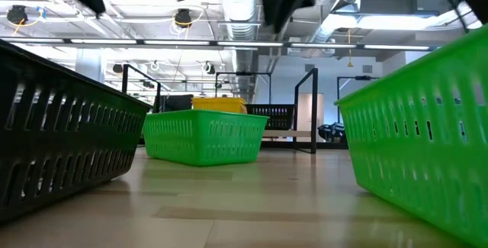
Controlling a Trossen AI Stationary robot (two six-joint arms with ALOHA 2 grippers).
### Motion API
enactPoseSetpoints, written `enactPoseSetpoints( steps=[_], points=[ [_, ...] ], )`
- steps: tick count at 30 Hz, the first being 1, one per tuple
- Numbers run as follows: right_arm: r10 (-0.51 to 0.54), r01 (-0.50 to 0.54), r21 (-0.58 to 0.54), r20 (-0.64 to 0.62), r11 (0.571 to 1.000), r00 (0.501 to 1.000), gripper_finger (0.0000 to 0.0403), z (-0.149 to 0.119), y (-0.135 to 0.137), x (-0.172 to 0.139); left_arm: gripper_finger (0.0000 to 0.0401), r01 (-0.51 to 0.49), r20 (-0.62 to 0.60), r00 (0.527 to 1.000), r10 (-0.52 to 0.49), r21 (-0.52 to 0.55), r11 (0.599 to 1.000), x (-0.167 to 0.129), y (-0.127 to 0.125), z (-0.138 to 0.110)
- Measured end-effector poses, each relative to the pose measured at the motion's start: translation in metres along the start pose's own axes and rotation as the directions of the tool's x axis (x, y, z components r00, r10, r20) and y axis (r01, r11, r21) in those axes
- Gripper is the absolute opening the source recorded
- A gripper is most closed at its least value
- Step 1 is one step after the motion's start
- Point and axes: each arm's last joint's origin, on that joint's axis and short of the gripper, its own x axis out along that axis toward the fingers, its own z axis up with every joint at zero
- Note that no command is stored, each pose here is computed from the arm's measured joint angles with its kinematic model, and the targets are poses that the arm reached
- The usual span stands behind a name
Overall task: Stack baskets on shelf by color
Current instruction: Put the top right green bin on the shelf
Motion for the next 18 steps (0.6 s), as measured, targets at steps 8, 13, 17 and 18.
enactPoseSetpoints(
  steps=[8,13,17,18],
  points=[
    [0.031,-0.020,-0.072,0.164,0.997,0.986,0.0141,-0.044,-0.020,-0.072,0.0009,0.086,-0.102,0.989,-0.110,-0.217,0.972,0.051,-0.039,-0.046],
    [0.023,0.005,-0.088,0.314,0.996,0.949,0.0137,-0.076,-0.041,-0.118,0.0009,0.063,-0.128,0.986,-0.111,-0.333,0.941,0.071,-0.065,-0.071],
    [-0.001,0.045,-0.091,0.435,0.995,0.901,0.0134,-0.097,-0.058,-0.148,0.0009,-0.011,-0.196,0.977,-0.079,-0.417,0.909,0.091,-0.082,-0.095],
    [-0.002,0.047,-0.086,0.459,0.995,0.889,0.0133,-0.102,-0.063,-0.154,0.0009,-0.020,-0.207,0.975,-0.080,-0.440,0.898,0.097,-0.086,-0.101]
  ],
)
